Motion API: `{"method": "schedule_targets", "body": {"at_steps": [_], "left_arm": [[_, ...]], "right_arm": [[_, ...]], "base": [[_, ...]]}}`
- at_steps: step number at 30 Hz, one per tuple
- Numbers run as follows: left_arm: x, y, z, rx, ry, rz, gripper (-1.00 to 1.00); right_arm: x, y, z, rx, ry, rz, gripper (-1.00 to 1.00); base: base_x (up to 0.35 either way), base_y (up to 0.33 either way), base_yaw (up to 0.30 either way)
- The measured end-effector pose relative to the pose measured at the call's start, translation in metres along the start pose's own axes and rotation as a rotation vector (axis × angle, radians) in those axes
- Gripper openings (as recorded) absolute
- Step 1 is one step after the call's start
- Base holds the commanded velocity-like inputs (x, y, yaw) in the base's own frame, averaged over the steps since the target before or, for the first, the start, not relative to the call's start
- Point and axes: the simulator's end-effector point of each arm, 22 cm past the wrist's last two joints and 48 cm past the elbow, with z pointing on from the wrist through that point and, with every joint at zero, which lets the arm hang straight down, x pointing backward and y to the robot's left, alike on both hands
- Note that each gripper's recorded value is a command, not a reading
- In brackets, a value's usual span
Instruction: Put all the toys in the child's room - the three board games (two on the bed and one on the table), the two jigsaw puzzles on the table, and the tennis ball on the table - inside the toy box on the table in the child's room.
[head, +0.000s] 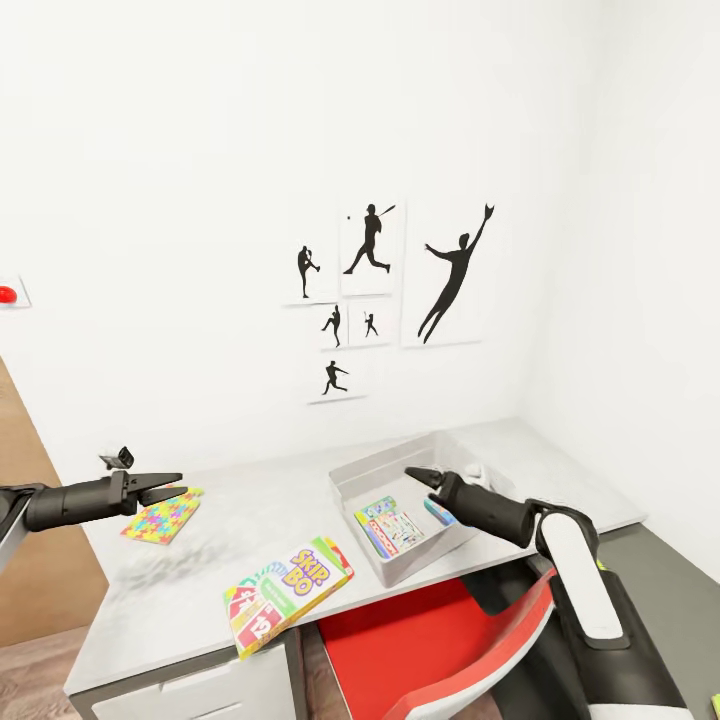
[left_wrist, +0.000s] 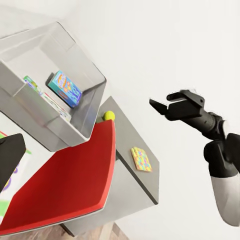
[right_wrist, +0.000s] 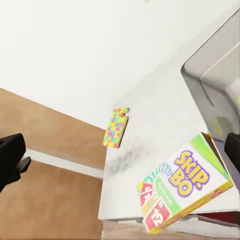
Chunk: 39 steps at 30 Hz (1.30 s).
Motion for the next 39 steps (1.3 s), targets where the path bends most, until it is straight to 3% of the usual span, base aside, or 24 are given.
{"method": "schedule_targets", "body": {"at_steps": [6,14,26,39], "left_arm": [[0.0,0.0,0.001,0.001,0.001,0.0,1.0],[0.0,0.0,0.0,0.001,0.0,0.0,1.0],[0.0,0.0,0.001,0.002,0.001,-0.001,1.0],[0.001,0.0,0.001,0.001,0.002,-0.001,1.0]], "right_arm": [[0.003,-0.011,-0.023,-0.077,-0.056,0.031,1.0],[-0.005,-0.004,-0.04,-0.166,-0.092,0.015,1.0],[-0.02,-0.008,-0.043,-0.166,-0.164,0.002,1.0],[-0.021,-0.01,-0.043,-0.162,-0.172,0.001,1.0]], "base": [[0.0,0.0,0.0],[0.0,0.0,0.0],[0.0,0.0,0.0],[-0.074,0.0,0.0]]}}
